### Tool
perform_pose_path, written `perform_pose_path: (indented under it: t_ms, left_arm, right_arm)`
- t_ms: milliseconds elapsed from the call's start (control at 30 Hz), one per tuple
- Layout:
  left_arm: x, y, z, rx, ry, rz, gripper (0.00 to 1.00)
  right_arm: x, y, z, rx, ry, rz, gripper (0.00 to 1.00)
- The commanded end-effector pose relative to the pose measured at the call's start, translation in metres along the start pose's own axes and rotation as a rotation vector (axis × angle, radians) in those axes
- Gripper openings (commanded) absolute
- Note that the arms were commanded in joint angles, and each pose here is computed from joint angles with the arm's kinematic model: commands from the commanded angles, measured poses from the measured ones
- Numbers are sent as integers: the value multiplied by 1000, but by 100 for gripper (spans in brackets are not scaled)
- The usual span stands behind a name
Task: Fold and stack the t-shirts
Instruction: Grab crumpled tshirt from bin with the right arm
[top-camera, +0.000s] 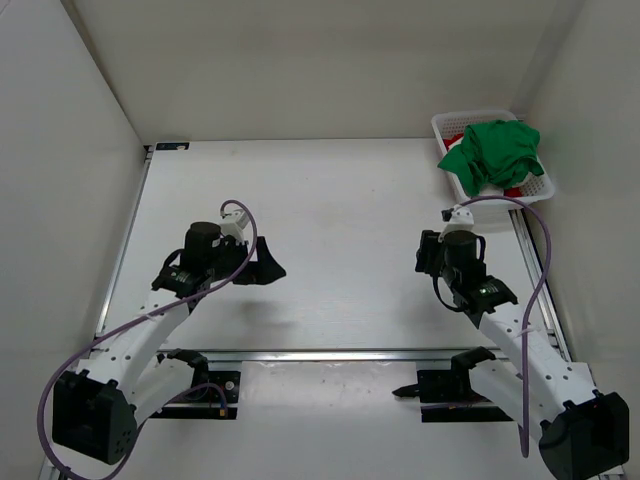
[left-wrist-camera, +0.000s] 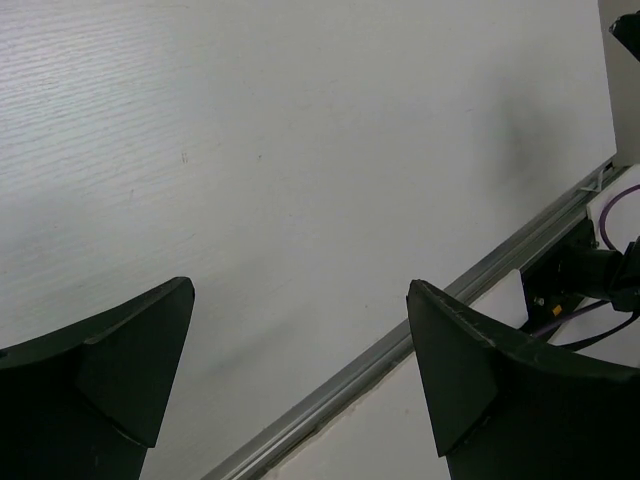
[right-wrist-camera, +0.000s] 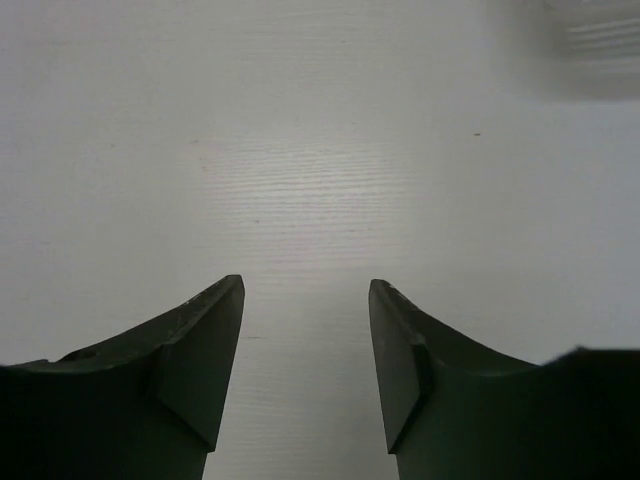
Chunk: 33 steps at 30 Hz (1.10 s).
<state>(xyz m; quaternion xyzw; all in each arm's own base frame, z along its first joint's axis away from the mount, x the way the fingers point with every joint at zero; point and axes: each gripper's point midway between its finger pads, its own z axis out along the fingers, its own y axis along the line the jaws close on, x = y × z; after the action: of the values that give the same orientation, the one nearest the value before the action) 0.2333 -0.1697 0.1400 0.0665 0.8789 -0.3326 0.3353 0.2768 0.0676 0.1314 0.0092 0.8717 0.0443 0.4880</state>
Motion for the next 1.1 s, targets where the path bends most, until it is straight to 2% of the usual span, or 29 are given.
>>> perform_pose_path:
  t_ms: [0,67,200,267,367,500,600,633,667,700,733,767,867,900,933,1000,1067]
  left_arm:
    - [-18,-14,-6,54,-61,34,99]
    - [-22,-17,-9,112,-79,12,99]
    - [-39,-33,-24,275,-166,-76,98]
    - [-49,-51,-33,388,-222,-32,99]
    - [-46,-69,-32,435,-189,-2,98]
    - [-50,-65,-20,328,-138,40,99]
    - [-65,-65,-15,332,-173,12,99]
    - [-66,-67,-14,344,-174,-9,98]
    - [-67,-74,-11,378,-179,-2,71]
    - [-71,-73,-9,371,-185,-16,56]
    - [-69,-76,-5,383,-165,-38,33]
    - [-67,-82,-3,405,-156,-24,28]
    - [-61,-80,6,342,-158,-4,25]
    - [-61,-75,9,303,-171,-11,21]
    - [-61,-72,10,285,-177,-2,21]
    - [-58,-65,12,281,-183,-19,22]
    - [-60,-64,13,289,-185,-28,21]
  right_arm:
    - [-26,4,-4,-41,-105,51,52]
    - [-30,9,-6,-85,-121,70,47]
    - [-38,13,-9,-109,-143,77,20]
    - [-31,8,-5,-76,-95,82,7]
    - [-27,8,-1,-75,-60,91,0]
    - [-46,10,-3,-37,-37,114,0]
    - [-81,-8,2,43,21,175,0]
    - [-103,-15,0,51,5,187,0]
    - [-121,-29,4,92,-16,192,0]
    - [-127,-36,9,113,-18,190,0]
    - [-143,-51,16,155,-41,193,0]
    - [-156,-61,24,173,-53,193,0]
    - [-181,-96,52,257,-65,181,0]
    - [-172,-104,71,275,-15,174,0]
    - [-187,-108,76,274,-38,161,6]
    - [-182,-126,106,290,2,165,17]
    - [-195,-129,124,246,-25,147,37]
